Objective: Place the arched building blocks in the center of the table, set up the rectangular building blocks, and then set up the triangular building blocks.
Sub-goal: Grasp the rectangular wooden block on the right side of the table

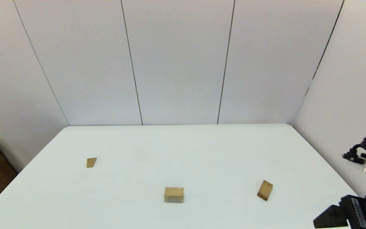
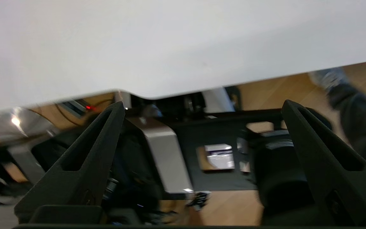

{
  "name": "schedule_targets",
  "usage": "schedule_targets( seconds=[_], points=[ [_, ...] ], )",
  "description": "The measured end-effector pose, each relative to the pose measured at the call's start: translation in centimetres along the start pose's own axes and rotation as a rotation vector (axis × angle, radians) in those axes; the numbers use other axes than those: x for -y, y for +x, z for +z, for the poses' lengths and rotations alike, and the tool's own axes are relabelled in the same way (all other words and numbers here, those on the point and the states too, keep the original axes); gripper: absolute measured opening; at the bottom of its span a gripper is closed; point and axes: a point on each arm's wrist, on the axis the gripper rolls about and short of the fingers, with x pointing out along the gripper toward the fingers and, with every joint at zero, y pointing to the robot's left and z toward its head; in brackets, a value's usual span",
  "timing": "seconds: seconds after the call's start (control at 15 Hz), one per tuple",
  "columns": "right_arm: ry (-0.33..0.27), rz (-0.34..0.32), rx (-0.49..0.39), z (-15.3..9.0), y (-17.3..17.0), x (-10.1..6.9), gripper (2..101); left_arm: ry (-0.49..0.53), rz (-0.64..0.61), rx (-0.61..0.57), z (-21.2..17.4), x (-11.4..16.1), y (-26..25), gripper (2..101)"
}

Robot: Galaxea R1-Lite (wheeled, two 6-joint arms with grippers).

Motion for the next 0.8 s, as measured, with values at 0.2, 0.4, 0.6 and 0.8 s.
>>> schedule_targets(
  seconds=[0.2,0.4,0.6,0.8],
  points=[
    [0.101,-0.033,-0.046,1.9,2.6,-1.9,98.0,0.001,0.000,0.000,0.0,0.0,0.0,97.8],
    [0.186,-0.057,-0.066,4.1,5.1,-3.8,98.0,0.001,0.000,0.000,0.0,0.0,0.0,97.8],
    [0.223,-0.077,-0.051,6.3,7.3,-5.1,98.0,0.001,0.000,0.000,0.0,0.0,0.0,97.8],
    [0.292,-0.116,-0.044,8.3,9.3,-5.7,98.0,0.002,0.000,0.001,0.0,0.0,0.0,97.8]
  ],
)
